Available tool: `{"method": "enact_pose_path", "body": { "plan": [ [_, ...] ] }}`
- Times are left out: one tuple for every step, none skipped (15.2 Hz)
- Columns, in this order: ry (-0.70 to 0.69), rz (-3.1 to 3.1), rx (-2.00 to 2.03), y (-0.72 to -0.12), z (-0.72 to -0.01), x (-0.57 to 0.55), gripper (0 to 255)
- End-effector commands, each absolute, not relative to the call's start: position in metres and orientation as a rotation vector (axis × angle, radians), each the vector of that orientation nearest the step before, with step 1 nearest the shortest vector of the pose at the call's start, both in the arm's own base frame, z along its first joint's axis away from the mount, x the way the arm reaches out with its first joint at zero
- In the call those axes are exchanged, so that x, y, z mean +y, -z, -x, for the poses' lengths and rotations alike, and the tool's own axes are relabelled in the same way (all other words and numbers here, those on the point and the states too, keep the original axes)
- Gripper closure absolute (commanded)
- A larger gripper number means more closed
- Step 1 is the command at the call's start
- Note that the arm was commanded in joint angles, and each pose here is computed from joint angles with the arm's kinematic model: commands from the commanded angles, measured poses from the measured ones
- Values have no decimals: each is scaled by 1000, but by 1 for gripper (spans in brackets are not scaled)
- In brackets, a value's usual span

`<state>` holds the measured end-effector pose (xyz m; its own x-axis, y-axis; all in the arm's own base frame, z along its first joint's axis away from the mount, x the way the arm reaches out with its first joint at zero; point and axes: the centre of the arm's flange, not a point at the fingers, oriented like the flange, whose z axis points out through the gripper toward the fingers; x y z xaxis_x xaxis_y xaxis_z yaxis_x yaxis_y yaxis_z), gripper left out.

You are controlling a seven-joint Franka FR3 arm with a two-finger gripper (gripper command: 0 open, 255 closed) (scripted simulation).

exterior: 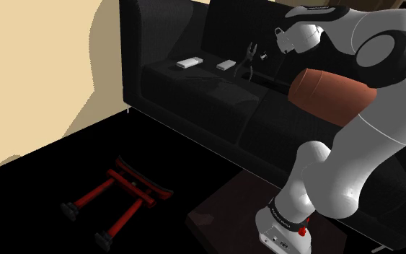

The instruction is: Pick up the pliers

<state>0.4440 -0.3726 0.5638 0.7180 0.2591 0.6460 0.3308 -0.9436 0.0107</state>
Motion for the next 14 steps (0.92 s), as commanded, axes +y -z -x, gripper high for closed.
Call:
{"method": "enact_pose_path", "body": {
  "plan": [
    [1034,2813,-485,-564,-444,-373,255],
    [1034,2813,-485,-564,-444,-373,255],
    [1034,2813,-485,-564,-444,-373,255],
    [1034,2813,-485,-564,-444,-373,255],
    [1034,2813,-485,-564,-444,-373,255],
    [1034,2813,-484,-564,-444,-373,255],
    [1034,2813,-484,-563,-444,-373,255],
    [1034,2813,-484,-568,-444,-373,255],
    [1034,2813,-484,-574,-444,-373,255],
    [1034,2813,-484,-579,-444,-373,255],
    [1034,2813,-484,-584,-444,-373,255],
    [1034,2813,-484,-590,-444,-373,255],
    [1034,2813,-484,-595,-444,-373,255],
    [1034,2813,-484,-600,-444,-373,255]
  ]
}}
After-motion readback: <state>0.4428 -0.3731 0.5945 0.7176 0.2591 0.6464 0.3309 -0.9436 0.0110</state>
